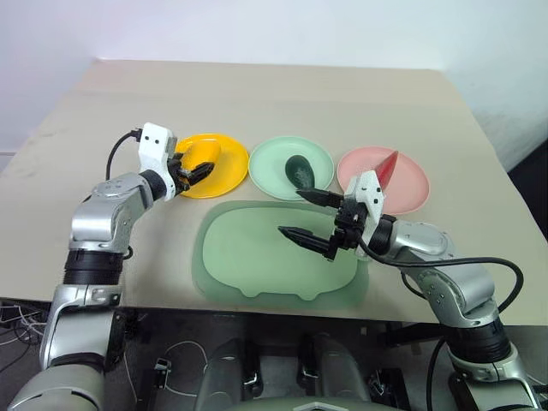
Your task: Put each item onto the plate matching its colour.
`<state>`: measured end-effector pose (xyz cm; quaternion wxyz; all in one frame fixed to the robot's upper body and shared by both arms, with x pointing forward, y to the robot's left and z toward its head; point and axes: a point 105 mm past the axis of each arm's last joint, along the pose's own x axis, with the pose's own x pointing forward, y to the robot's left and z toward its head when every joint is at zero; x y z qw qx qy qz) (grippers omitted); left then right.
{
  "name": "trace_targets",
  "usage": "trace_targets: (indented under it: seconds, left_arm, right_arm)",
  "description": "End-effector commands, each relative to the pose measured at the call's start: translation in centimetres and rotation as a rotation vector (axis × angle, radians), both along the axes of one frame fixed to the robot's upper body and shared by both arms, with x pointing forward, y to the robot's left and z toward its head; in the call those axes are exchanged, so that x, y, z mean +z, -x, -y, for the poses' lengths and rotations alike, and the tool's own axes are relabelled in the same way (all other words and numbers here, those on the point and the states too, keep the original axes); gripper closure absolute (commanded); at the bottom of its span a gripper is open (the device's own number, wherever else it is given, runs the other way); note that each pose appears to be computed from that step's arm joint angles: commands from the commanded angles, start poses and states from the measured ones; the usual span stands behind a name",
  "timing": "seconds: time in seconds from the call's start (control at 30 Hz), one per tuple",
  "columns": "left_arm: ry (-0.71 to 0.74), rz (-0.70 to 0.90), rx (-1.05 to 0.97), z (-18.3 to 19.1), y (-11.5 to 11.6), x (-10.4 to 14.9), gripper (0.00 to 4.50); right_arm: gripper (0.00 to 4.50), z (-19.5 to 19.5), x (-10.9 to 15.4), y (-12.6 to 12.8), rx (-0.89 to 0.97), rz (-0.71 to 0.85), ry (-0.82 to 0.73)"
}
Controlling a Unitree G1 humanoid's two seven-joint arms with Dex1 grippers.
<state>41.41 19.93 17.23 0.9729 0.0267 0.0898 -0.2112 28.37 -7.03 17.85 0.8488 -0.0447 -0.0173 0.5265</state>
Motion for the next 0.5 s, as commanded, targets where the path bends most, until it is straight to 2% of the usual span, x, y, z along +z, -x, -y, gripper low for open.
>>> trace_targets:
  seconds: [0.03, 0.23, 0.37, 0.5]
  left_arm:
    - [-0.028, 0.010, 0.046, -0.4, -1.2, 0.7, 1.36]
    - [-0.026, 0.007, 0.059, -0.9, -2.1, 0.2, 1.36]
    - [-0.037, 0.035, 0.065, -1.3, -2.2, 0.4, 0.03]
    - [-0.037, 0.120, 0.065, -1.5, -2.0, 2.5, 0.01]
  right_arm:
    - [0.00, 0.0, 1.5, 0.3, 0.000, 0.067, 0.006]
    - [0.00, 0.5, 1.7, 0.1, -0.015, 0.069, 0.024]
    - [0.00, 0.5, 1.6, -0.2, -0.023, 0.074, 0.029]
    - [0.00, 0.7, 1.2, -0.1, -0.025, 0.075, 0.037]
